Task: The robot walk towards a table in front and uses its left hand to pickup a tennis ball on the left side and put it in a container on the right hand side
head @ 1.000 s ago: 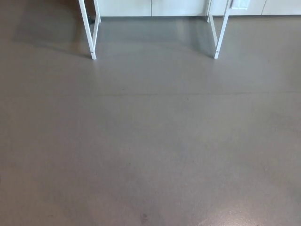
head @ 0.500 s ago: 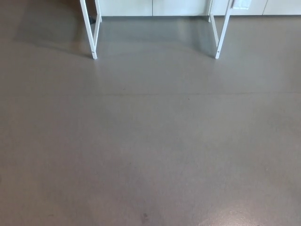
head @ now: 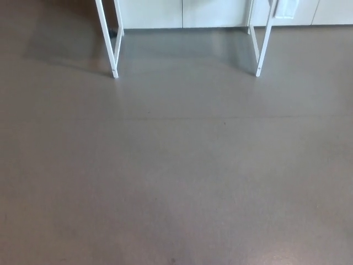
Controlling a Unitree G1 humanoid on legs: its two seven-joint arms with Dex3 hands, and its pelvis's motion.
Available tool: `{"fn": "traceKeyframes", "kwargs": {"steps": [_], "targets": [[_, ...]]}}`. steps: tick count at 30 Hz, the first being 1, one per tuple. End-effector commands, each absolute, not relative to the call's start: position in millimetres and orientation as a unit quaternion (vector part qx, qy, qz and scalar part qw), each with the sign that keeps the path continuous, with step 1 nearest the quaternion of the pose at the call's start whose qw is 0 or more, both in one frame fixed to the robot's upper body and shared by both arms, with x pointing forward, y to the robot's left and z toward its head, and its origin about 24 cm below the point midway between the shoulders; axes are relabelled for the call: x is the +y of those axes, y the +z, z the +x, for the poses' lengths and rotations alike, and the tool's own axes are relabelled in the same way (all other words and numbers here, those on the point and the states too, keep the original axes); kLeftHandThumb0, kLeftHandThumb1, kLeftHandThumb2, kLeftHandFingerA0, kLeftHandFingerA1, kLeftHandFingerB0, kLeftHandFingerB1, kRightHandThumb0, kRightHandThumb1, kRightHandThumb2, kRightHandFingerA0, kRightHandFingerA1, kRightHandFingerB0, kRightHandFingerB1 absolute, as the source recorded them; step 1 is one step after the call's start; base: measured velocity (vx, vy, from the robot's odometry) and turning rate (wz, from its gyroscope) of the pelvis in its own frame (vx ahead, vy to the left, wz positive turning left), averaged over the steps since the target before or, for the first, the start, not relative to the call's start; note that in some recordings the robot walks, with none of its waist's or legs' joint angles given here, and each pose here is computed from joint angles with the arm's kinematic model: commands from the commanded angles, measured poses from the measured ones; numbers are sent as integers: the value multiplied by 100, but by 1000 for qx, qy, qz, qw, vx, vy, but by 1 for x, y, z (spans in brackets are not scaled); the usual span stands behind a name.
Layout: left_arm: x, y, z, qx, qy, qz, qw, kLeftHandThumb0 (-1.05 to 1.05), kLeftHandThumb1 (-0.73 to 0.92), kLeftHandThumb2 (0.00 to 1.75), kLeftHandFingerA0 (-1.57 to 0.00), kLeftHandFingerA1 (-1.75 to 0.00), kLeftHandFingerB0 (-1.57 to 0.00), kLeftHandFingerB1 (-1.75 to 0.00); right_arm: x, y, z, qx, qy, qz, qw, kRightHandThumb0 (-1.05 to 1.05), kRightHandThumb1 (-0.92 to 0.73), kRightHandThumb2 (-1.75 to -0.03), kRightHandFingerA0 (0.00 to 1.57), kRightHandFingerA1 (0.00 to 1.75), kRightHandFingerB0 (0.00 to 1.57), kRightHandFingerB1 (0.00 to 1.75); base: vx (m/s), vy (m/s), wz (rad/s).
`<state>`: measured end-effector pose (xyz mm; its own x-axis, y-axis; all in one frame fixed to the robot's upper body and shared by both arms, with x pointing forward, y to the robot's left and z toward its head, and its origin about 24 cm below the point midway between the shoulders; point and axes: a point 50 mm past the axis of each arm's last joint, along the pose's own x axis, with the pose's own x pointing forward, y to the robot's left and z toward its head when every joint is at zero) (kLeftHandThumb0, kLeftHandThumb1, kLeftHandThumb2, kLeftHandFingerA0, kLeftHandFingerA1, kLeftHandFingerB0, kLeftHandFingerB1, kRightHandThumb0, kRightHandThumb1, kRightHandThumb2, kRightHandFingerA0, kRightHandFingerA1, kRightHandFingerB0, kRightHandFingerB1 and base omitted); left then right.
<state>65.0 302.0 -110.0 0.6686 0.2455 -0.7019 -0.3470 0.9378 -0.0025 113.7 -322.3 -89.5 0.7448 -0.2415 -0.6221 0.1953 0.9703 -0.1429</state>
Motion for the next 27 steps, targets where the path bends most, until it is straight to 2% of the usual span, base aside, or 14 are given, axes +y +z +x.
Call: {"fn": "traceKeyframes", "kwargs": {"steps": [1,2,4,5,6,7,15,16,18,19,20,21,22,27], "targets": [[307,-105,68,357,164,-59,918,-22,56,57,-36,-33,-27,-30,-325,-88,113,332,-116,-39,935,-14,-53,-57,51,44,38,39,65,214,-24],[307,-104,68,357,159,-55,919,-28,55,62,-30,-34,-24,-33,-324,-88,113,331,-117,-39,936,-14,-52,-56,51,45,38,39,116,278,-28],[307,-104,69,358,159,-54,919,-27,55,62,-30,-34,-25,-33,-324,-88,114,330,-119,-37,936,-14,-51,-56,51,45,38,39,140,478,-16],[307,-105,69,358,160,-54,918,-18,40,83,-25,-50,-15,-45,-324,-88,114,329,-120,-38,936,-15,-52,-56,52,45,38,39,41,288,-44],[307,-105,70,358,160,-54,918,-18,40,83,-25,-50,-15,-45,-324,-87,115,329,-120,-38,936,-15,-52,-56,52,45,38,39,28,276,-13],[307,-105,70,358,161,-55,918,-20,57,57,-36,-33,-28,-30,-324,-87,114,329,-119,-39,936,-16,-51,-56,52,45,38,39,123,188,4],[306,-103,67,359,155,-47,919,-23,57,57,-35,-33,-27,-30,-324,-88,113,332,-115,-43,935,-15,-53,-57,52,45,38,39,215,-10,6],[305,-103,68,359,151,-47,920,-30,54,63,-30,-35,-25,-34,-324,-88,114,331,-118,-43,935,-12,-52,-55,55,44,39,38,280,-149,17],[305,-103,69,359,151,-45,920,-30,53,63,-31,-35,-25,-34,-324,-87,114,329,-118,-40,936,-11,-52,-55,55,45,39,38,154,-208,15],[305,-103,69,359,152,-46,920,-19,40,83,-25,-51,-14,-45,-324,-87,115,329,-117,-41,936,-13,-51,-55,55,45,39,38,360,-256,35],[305,-103,69,359,153,-47,920,-19,40,83,-25,-51,-14,-45,-324,-87,115,329,-117,-41,936,-13,-51,-55,55,45,39,38,308,-318,-66],[305,-103,69,358,151,-46,920,-22,57,57,-35,-33,-27,-30,-324,-87,115,330,-116,-42,936,-12,-51,-55,54,45,39,38,424,-56,60],[305,-103,69,360,151,-46,920,-30,54,63,-31,-35,-25,-34,-324,-87,114,330,-115,-43,936,-15,-53,-57,54,45,38,39,421,-21,33],[306,-104,67,362,150,-47,919,-23,58,57,-35,-32,-26,-30,-324,-88,113,331,-113,-43,936,-13,-52,-56,54,46,39,39,284,-103,-1]]}}
